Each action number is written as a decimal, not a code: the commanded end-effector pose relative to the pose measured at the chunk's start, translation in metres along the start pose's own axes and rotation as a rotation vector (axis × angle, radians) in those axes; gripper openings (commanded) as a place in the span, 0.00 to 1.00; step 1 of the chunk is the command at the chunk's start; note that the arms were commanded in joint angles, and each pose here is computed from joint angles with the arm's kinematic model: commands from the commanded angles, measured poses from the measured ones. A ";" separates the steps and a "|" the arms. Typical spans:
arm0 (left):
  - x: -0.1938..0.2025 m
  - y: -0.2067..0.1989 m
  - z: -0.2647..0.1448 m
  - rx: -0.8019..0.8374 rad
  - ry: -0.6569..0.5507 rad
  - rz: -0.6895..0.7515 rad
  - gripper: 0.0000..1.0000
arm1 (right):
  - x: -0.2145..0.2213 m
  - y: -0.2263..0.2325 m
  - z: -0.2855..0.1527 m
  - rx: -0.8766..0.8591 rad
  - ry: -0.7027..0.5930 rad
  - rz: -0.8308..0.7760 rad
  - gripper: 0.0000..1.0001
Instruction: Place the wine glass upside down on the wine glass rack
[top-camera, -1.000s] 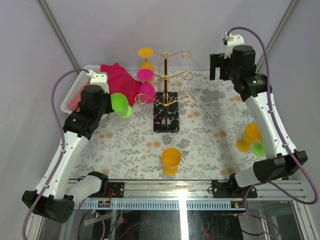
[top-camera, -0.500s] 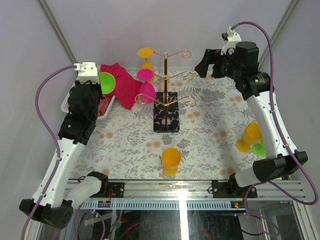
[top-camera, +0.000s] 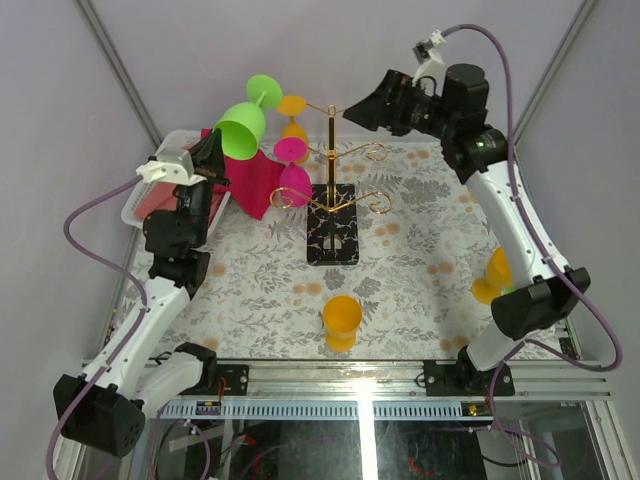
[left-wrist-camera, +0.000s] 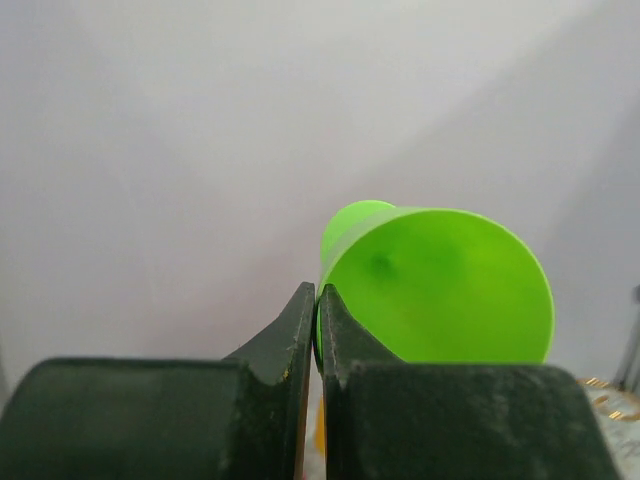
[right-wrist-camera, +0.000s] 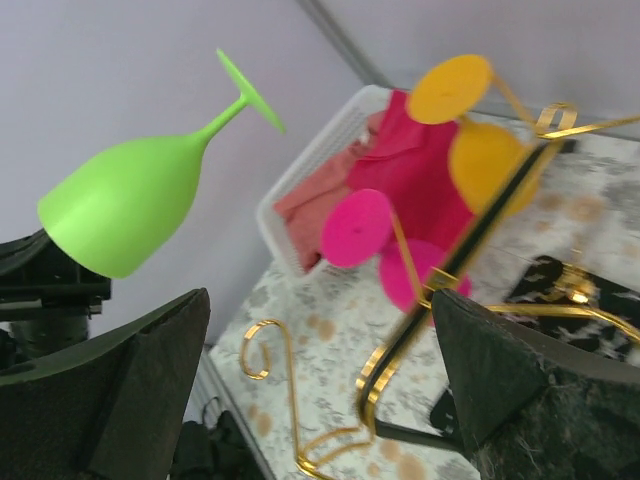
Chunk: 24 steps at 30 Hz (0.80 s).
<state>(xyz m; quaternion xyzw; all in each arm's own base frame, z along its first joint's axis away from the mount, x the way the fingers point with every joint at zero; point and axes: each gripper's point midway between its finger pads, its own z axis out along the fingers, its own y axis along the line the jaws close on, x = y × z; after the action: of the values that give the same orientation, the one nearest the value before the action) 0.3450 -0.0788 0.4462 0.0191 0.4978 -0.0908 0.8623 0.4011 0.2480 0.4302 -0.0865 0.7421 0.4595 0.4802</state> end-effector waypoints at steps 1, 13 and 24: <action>-0.085 -0.020 -0.003 0.082 -0.365 -0.112 0.00 | -0.011 0.066 0.024 -0.215 -0.019 0.018 1.00; -0.078 -0.034 -0.009 0.072 -0.434 -0.207 0.00 | -0.028 0.106 0.065 -0.345 -0.177 0.070 0.80; -0.070 -0.015 -0.012 -0.095 -0.494 -0.372 0.00 | -0.034 0.136 0.061 -0.486 -0.223 0.129 0.78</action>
<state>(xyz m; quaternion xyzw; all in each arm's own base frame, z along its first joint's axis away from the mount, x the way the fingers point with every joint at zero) 0.3123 -0.1042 0.4870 -0.0592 0.3291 -0.2025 0.9204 0.4052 0.3599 0.4856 -0.0823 0.6191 0.6168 0.4790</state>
